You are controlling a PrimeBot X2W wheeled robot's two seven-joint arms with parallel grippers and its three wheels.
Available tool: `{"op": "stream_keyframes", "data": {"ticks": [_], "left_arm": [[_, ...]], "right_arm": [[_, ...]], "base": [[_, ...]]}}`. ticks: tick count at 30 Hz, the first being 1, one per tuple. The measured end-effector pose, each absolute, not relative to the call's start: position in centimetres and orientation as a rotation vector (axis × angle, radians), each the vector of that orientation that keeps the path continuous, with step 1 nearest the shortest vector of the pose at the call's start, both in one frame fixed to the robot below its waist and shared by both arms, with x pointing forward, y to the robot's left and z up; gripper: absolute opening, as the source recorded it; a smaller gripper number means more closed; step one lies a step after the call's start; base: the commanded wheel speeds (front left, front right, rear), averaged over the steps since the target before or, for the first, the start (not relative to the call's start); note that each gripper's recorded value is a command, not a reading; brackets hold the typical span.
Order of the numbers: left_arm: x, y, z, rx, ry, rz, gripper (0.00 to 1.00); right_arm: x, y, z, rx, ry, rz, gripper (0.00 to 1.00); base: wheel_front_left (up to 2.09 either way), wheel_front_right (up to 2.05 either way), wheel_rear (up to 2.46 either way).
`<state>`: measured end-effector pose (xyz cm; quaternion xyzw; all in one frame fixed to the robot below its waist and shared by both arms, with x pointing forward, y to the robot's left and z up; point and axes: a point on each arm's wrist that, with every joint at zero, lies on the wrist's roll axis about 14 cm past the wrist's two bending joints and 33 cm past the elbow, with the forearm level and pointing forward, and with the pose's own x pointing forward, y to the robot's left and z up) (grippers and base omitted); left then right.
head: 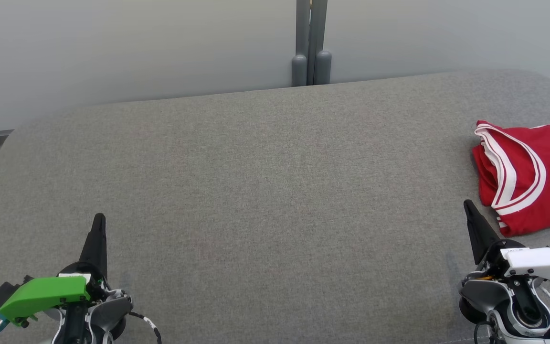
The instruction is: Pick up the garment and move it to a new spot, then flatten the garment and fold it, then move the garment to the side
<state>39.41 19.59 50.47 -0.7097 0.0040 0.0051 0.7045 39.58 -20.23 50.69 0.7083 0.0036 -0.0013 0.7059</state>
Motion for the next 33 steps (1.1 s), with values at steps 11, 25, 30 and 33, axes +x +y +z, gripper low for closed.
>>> {"op": "stream_keyframes", "data": {"ticks": [11, 25, 30, 33], "left_arm": [[39.41, 19.59, 50.47, -1.578, 0.009, 0.011, 0.0], [39.41, 19.59, 50.47, -1.578, 0.009, 0.011, 0.0], [39.41, 19.59, 50.47, -1.578, 0.009, 0.011, 0.0], [39.41, 19.59, 50.47, -1.578, 0.009, 0.011, 0.0]], "right_arm": [[39.58, -20.23, 50.69, 1.574, 0.008, -0.003, 0.0], [39.58, -20.23, 50.69, 1.574, 0.008, -0.003, 0.0], [39.58, -20.23, 50.69, 1.574, 0.008, -0.003, 0.0], [39.58, -20.23, 50.69, 1.574, 0.008, -0.003, 0.0]], "base": [[0.0, 0.0, 0.0], [0.0, 0.0, 0.0], [0.0, 0.0, 0.0], [0.0, 0.0, 0.0]]}}
